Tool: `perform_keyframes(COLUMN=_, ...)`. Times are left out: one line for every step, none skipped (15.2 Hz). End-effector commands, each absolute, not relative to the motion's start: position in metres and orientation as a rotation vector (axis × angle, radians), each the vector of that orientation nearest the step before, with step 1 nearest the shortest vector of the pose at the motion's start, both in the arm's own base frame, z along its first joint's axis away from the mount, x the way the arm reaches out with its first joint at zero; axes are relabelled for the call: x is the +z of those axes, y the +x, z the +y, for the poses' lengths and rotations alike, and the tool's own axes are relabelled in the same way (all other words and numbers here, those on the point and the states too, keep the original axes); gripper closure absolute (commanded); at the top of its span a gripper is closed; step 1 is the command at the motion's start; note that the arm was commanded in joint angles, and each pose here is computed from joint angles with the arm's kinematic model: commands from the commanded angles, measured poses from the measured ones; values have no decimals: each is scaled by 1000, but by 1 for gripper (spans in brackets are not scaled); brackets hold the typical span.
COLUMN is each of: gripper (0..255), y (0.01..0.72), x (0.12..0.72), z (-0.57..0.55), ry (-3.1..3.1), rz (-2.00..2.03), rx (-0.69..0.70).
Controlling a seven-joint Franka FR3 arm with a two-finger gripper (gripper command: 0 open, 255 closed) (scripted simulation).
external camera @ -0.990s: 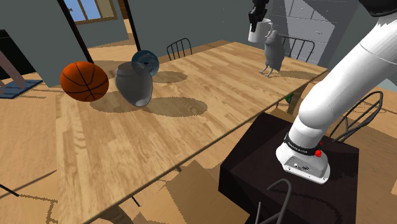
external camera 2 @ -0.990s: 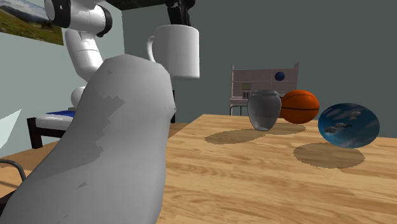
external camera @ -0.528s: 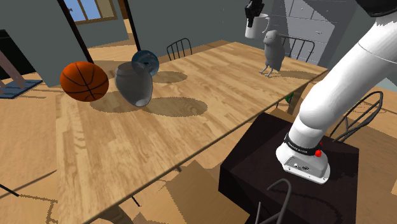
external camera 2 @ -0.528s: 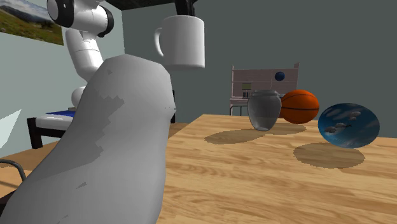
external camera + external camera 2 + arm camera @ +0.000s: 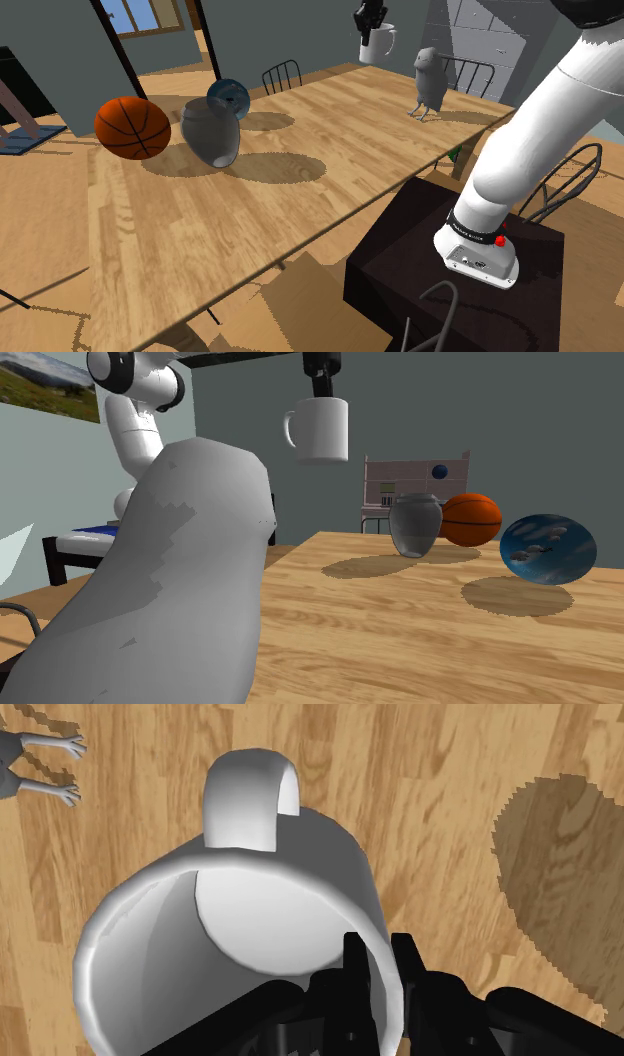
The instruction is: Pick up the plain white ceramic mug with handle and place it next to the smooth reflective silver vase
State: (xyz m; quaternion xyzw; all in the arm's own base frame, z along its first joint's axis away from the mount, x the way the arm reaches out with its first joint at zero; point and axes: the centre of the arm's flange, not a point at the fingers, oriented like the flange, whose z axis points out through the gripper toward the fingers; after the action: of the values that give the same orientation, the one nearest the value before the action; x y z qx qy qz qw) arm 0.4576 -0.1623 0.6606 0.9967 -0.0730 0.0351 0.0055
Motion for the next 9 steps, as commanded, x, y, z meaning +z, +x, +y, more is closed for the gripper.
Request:
perform_keyframes(gripper=255, y=468, x=659, z=-137, ry=3120, rz=-230, rx=110)
perform_keyframes(gripper=255, y=475, x=659, z=-125, ry=3120, rz=-230, rx=110)
perform_keyframes(gripper=255, y=481, x=659, z=-113, ry=3120, rz=-230, rx=110)
perform_keyframes(gripper=255, y=487, x=659, z=-102, ry=3120, rz=-230, rx=110)
perform_keyframes(gripper=255, y=493, x=659, z=-90, ry=3120, rz=-230, rx=110)
perform_keyframes(gripper=255, y=500, x=659, z=-78, ry=3120, rz=-230, rx=110)
perform_keyframes(gripper=255, y=506, x=659, z=-67, ry=3120, rz=-230, rx=110)
perform_keyframes(gripper=255, y=512, x=659, z=-55, ry=3120, rz=-230, rx=110)
perform_keyframes(gripper=255, y=518, x=659, z=-44, ry=3120, rz=-230, rx=110)
